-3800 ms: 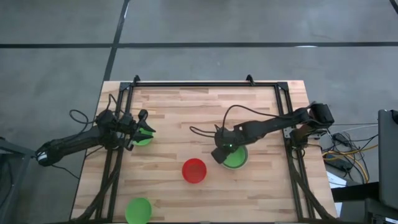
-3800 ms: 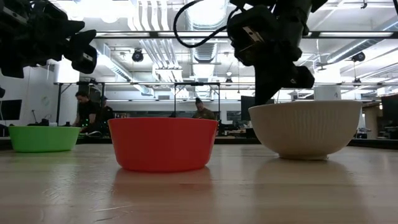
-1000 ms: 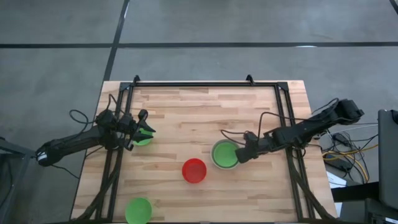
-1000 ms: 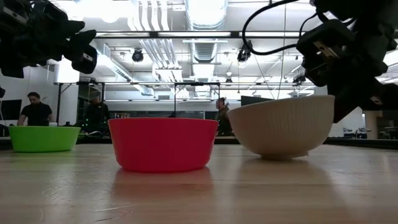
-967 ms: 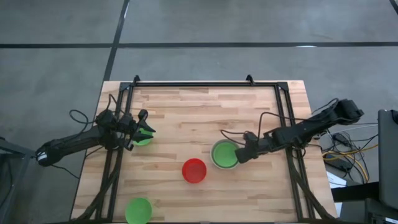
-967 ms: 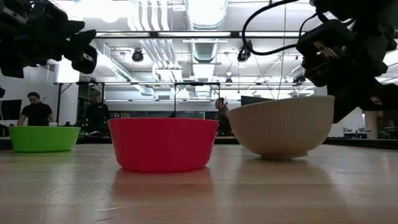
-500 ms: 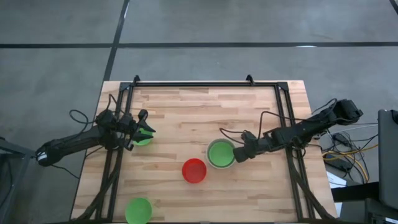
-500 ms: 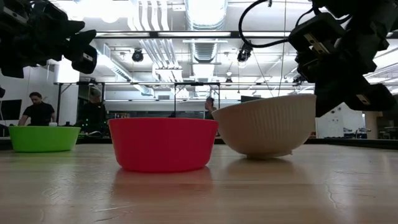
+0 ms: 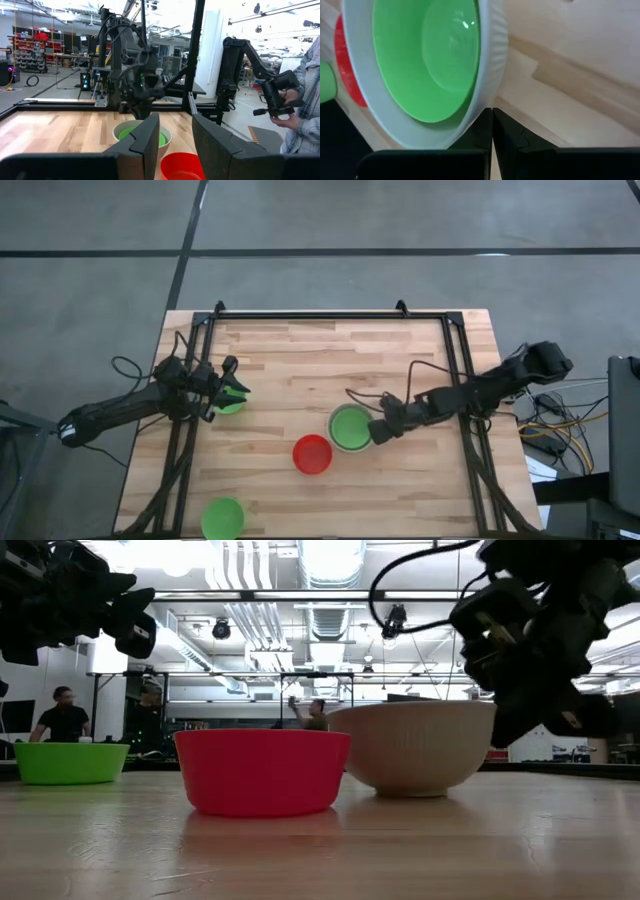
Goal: Nest bowls inside each other
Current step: Move the stacked bowls to the center of the table
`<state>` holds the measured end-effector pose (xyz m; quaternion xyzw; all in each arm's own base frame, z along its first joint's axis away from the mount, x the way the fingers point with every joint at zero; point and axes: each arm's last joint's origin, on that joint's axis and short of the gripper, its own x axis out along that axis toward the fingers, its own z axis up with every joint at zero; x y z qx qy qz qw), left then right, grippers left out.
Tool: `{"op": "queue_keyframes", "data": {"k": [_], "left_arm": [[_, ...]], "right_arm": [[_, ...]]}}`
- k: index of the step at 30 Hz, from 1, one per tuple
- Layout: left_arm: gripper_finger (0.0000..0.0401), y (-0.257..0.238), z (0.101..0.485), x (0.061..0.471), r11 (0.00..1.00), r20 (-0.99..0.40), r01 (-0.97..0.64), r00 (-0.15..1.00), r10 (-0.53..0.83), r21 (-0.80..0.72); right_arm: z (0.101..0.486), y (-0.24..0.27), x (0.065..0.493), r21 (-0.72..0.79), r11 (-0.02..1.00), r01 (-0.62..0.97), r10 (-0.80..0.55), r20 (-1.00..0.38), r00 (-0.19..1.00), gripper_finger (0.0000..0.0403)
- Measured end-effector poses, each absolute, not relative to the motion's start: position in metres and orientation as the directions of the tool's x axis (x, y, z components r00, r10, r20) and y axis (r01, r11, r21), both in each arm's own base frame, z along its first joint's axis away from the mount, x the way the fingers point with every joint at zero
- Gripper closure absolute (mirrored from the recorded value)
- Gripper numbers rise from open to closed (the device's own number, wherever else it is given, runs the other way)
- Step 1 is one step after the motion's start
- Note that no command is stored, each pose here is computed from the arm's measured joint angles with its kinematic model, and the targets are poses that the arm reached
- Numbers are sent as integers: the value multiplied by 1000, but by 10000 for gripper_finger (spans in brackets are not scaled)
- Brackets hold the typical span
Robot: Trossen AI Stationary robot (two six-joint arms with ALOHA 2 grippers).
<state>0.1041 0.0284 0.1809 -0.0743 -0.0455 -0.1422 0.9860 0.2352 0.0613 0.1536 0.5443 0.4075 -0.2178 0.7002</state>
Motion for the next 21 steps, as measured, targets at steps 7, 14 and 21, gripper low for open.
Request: {"op": "queue_keyframes", "data": {"k": [7,14,21], "left_arm": [[279,28,181,104,948,108,287,956,-273,-136],[279,29,180,105,948,106,287,956,-274,-138],[279,29,180,105,948,104,287,956,-274,-139]], "right_arm": [[150,58,249,605,342,719,160,-791,590,394],[158,47,257,622,371,689,138,-771,622,394],[159,41,260,620,384,684,124,-769,627,394]]}}
